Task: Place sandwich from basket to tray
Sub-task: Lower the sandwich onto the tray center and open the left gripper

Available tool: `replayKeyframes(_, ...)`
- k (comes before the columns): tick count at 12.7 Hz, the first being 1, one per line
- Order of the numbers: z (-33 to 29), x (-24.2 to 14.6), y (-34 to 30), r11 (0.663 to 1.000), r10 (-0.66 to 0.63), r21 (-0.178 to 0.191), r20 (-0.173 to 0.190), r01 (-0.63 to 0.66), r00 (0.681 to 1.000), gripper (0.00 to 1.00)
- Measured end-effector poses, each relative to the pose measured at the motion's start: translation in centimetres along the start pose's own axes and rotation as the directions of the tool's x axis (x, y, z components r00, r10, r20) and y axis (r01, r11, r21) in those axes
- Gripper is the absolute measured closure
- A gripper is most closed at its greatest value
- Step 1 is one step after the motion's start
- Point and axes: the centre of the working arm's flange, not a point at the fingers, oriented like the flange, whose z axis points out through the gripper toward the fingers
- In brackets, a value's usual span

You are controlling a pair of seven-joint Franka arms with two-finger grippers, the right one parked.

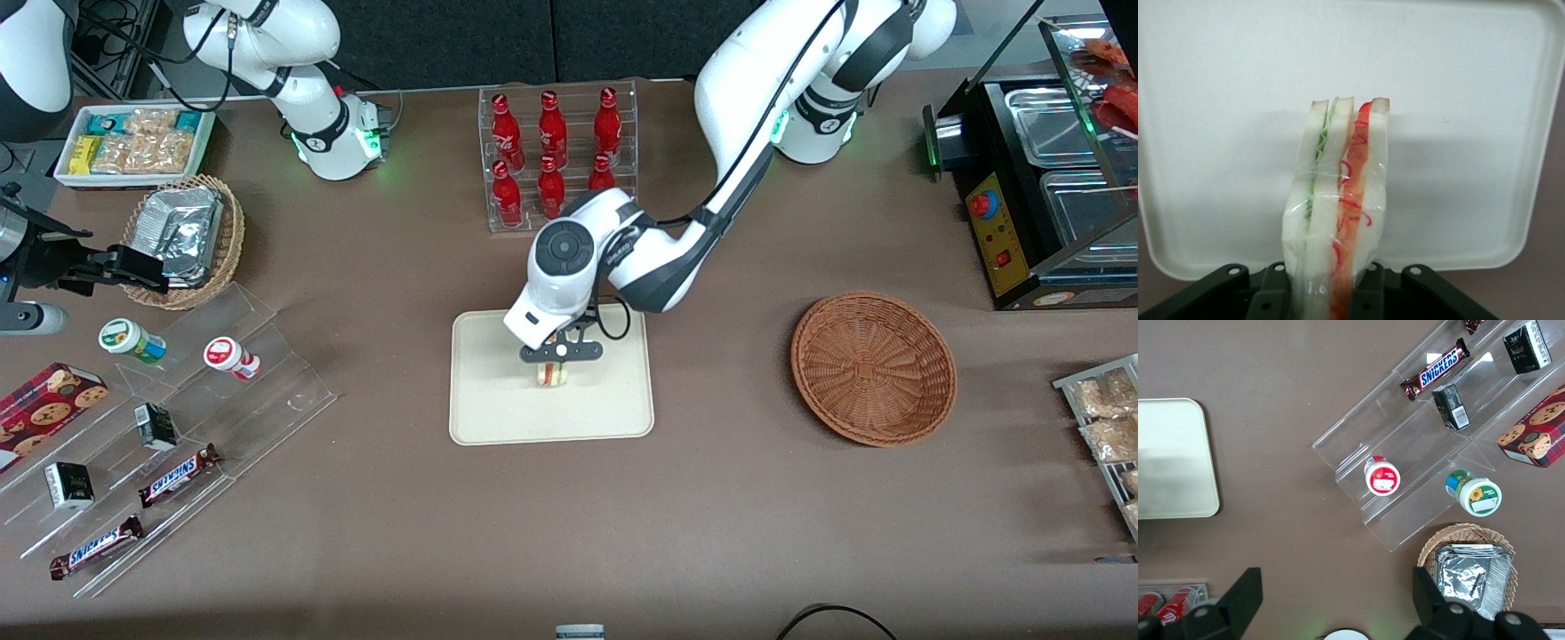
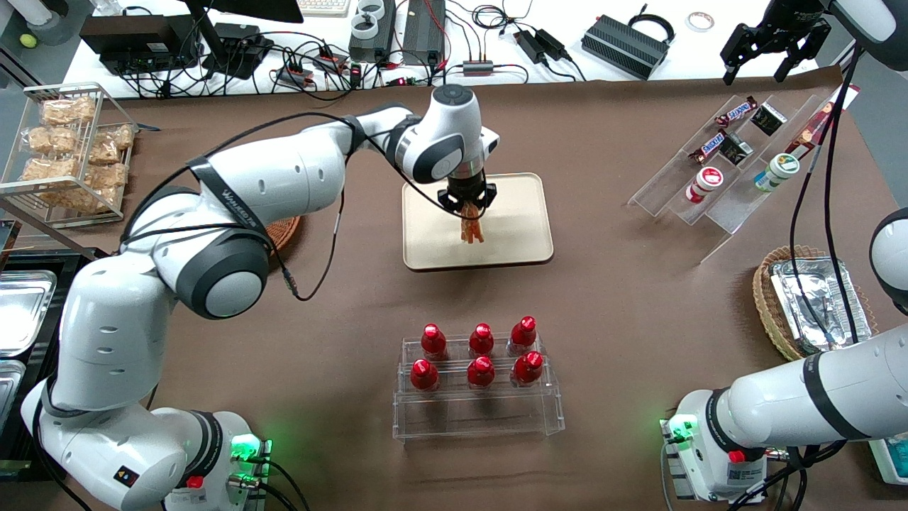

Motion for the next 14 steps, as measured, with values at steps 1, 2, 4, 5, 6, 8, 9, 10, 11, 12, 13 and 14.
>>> replayKeyframes(1, 1.4, 0.2, -0.1, 1.000, -0.001, 0.002, 0.006, 0.001, 1.000, 0.80)
replayKeyframes(2, 2.6, 0.3, -0.3, 1.000, 0.001, 0.009, 0.008, -0.001, 1.000, 0.80)
replayKeyframes(4, 3.8, 0.6, -0.5, 1.000, 0.010, 0.024, 0.000, -0.010, 1.000, 0.80)
replayKeyframes(5, 3.9, 0.8, -0.5, 1.000, 0.011, 0.027, -0.002, -0.011, 1.000, 0.80)
replayKeyframes(6, 4.1, 0.9, -0.6, 0.999, 0.011, 0.030, -0.004, -0.011, 1.000, 0.80)
replayKeyframes(8, 4.6, 1.0, -0.8, 0.999, 0.015, 0.049, -0.016, -0.014, 1.000, 0.80)
replayKeyframes(9, 5.1, 0.9, -0.7, 0.998, 0.011, 0.057, -0.027, -0.010, 1.000, 0.81)
replayKeyframes(10, 5.4, 0.7, -0.5, 0.999, 0.006, 0.054, -0.037, -0.004, 0.999, 0.83)
replayKeyframes(11, 5.4, 0.6, -0.3, 0.999, 0.002, 0.052, -0.045, 0.001, 0.999, 0.82)
replayKeyframes(12, 5.4, 0.6, -0.2, 0.999, -0.003, 0.050, -0.049, 0.006, 0.999, 0.74)
replayKeyframes(13, 5.2, 0.7, -0.1, 0.999, -0.011, 0.047, -0.052, 0.013, 0.999, 0.66)
replayKeyframes(14, 5.0, 0.8, 0.0, 0.999, -0.025, 0.043, -0.057, 0.027, 0.998, 0.55)
